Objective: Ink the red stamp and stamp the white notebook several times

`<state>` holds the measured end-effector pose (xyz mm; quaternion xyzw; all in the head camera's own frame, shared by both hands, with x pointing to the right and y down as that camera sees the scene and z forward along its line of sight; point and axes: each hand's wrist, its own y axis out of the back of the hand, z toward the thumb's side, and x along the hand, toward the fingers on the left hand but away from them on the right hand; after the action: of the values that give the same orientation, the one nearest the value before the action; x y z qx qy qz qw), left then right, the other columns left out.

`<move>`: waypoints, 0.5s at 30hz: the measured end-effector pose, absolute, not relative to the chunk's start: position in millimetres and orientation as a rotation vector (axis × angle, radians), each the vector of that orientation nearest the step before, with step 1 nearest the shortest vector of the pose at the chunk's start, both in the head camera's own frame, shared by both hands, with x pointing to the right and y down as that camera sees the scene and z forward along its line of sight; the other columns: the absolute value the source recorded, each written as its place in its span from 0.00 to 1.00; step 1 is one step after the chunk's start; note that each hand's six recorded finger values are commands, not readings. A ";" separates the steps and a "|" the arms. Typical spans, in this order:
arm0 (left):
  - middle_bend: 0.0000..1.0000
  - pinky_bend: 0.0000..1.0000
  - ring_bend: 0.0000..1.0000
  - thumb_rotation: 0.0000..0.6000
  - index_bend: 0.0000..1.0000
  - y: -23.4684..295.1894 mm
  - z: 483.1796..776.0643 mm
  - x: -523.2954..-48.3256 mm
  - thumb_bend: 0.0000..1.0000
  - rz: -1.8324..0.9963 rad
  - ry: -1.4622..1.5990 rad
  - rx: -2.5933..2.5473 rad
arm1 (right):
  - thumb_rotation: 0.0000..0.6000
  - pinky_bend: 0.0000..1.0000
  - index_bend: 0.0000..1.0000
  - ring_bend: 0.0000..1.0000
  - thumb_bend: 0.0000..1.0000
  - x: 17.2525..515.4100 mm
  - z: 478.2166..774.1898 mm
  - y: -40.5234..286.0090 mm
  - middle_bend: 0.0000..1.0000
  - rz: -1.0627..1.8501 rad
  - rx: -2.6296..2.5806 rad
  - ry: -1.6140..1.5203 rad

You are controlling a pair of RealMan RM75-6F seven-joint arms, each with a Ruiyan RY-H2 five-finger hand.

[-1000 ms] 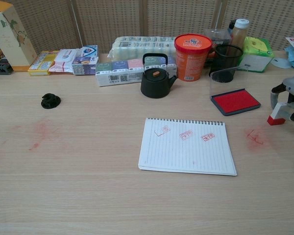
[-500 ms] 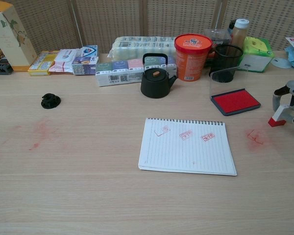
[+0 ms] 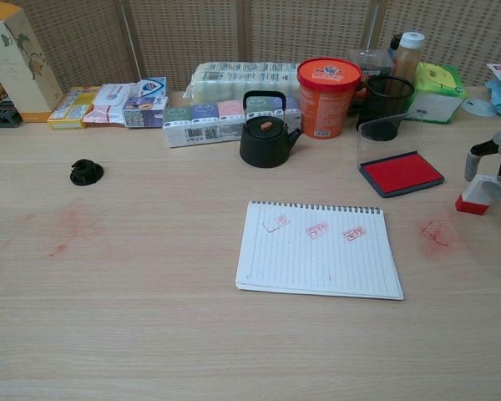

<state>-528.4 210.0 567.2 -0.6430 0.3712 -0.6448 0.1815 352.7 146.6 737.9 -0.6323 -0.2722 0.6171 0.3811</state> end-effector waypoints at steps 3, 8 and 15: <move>0.00 0.00 0.00 1.00 0.00 210.2 567.2 -528.1 0.00 -1.819 1.046 -1.816 | 1.00 1.00 0.40 1.00 0.54 352.2 736.2 146.8 1.00 1.570 -1.612 -0.692; 0.00 0.00 0.00 1.00 0.00 210.5 566.9 -527.6 0.00 -1.817 1.044 -1.817 | 1.00 1.00 0.39 1.00 0.54 349.5 732.1 148.8 1.00 1.557 -1.617 -0.692; 0.00 0.00 0.00 1.00 0.00 210.7 565.9 -527.7 0.00 -1.813 1.046 -1.817 | 1.00 1.00 0.39 1.00 0.54 343.9 722.0 148.6 1.00 1.527 -1.619 -0.702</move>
<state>-527.7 210.7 565.9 -0.6443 0.3710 -0.6430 0.1839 343.9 148.6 722.0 -0.6380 -0.2765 0.6017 0.3930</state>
